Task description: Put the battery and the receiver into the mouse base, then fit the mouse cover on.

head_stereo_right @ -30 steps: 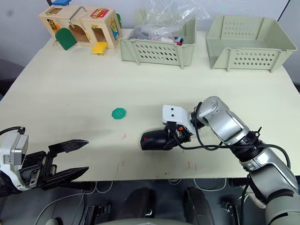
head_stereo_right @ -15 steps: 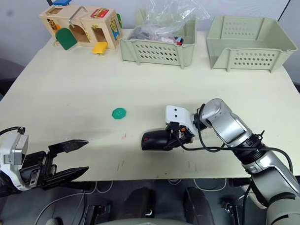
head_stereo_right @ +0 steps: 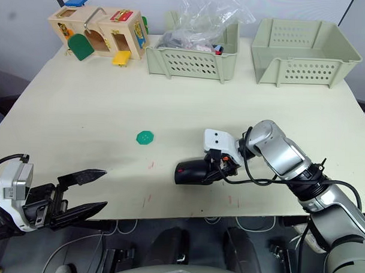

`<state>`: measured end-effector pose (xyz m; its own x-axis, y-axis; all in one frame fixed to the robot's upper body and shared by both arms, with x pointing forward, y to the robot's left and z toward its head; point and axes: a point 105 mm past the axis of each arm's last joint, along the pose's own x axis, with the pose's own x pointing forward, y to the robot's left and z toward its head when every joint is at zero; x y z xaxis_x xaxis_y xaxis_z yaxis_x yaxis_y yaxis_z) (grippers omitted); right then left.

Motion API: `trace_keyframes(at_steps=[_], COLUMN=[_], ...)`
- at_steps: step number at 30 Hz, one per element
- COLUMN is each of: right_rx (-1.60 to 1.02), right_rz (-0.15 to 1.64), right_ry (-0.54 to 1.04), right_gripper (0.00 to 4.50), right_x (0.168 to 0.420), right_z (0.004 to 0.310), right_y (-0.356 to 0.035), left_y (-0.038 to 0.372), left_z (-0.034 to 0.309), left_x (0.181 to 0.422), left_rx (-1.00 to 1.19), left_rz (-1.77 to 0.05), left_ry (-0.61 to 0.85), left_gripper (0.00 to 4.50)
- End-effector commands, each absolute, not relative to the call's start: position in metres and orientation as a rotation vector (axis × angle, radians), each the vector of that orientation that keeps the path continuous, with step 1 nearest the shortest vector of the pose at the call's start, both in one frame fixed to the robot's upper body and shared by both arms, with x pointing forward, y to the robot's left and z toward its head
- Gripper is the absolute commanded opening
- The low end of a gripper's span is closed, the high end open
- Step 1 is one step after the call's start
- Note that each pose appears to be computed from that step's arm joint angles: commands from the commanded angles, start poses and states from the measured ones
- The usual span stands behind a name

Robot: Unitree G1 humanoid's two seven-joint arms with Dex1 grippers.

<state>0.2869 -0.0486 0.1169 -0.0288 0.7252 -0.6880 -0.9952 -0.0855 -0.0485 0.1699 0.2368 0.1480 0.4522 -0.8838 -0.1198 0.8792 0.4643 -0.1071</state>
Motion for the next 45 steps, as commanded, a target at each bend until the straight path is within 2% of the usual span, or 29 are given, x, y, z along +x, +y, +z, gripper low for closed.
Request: trace_keyframes(at_steps=[1,22,28,31,38,45], right_rx=[-0.667,-0.671,-0.634,-0.648,-0.662,-0.688], right_rz=[1.554,1.559,1.583,1.55,1.558,1.52], right_ry=[0.58,0.587,0.52,0.511,0.553,0.593], right_gripper=[2.77,2.77,2.77,2.77,2.77,2.77], right_x=[0.284,0.279,0.276,0.281,0.277,0.285], right_z=[0.108,0.098,0.105,0.098,0.097,0.107], right_y=[-0.049,-0.031,-0.024,-0.03,-0.035,-0.034], left_y=[0.235,0.235,0.236,0.236,0.237,0.237], left_z=[0.157,0.155,0.155,0.156,0.154,0.154], left_x=[0.169,0.171,0.171,0.171,0.171,0.173], left_rx=[-0.001,-0.001,0.002,0.001,0.0,0.001], left_rz=[-1.096,-1.094,-1.095,-1.096,-1.098,-1.104], left_ry=[0.136,0.13,0.13,0.129,0.132,0.131], left_gripper=[4.5,4.5,4.5,4.5,4.5,4.5])
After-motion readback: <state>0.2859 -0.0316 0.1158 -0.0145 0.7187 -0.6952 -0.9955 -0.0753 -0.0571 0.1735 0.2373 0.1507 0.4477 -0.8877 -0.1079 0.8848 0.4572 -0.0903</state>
